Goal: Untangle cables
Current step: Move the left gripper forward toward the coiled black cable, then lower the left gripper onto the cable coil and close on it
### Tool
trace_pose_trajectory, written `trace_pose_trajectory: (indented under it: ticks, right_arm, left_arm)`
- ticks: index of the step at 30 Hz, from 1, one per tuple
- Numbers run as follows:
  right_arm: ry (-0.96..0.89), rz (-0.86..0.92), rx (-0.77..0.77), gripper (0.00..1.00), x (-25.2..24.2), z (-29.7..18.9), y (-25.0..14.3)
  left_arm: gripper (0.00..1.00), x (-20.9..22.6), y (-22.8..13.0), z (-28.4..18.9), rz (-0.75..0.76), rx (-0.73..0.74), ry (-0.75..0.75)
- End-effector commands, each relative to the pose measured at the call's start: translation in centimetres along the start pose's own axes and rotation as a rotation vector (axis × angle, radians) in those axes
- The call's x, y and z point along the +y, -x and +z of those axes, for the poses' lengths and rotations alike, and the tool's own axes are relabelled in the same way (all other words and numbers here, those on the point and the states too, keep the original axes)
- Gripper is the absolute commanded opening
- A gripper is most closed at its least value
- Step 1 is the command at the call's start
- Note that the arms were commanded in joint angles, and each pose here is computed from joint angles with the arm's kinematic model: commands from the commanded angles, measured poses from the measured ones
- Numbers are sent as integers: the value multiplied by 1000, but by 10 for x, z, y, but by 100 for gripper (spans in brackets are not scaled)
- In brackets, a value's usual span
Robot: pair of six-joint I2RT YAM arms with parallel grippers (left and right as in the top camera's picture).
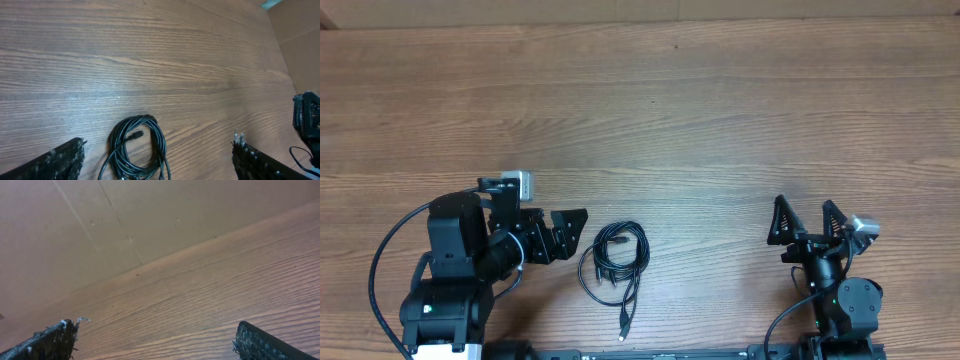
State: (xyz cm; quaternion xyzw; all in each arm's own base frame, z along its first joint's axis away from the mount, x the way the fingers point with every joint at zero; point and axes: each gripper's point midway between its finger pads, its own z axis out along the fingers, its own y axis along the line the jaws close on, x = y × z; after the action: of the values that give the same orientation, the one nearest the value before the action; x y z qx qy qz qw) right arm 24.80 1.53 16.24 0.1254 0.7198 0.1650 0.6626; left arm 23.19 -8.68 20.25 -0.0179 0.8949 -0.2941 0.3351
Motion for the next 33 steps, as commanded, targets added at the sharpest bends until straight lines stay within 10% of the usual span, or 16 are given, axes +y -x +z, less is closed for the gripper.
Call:
trace_pose_trajectory:
  ticks: [1,24,28,33]
  right_arm:
    - [3,8,9,100,0,1,-4]
    - [3,8,9,100,0,1,-4]
    - [3,8,9,100,0,1,-4]
    - [3,7,9,100,0,1,-4]
  left_arm:
    - [94,-7,6,0,-7,5,-19]
    - [84,6,-57,112,427,351,240]
    - [66,40,-75,90,298,430,439]
    - [73,39,-92,83,184,488,441]
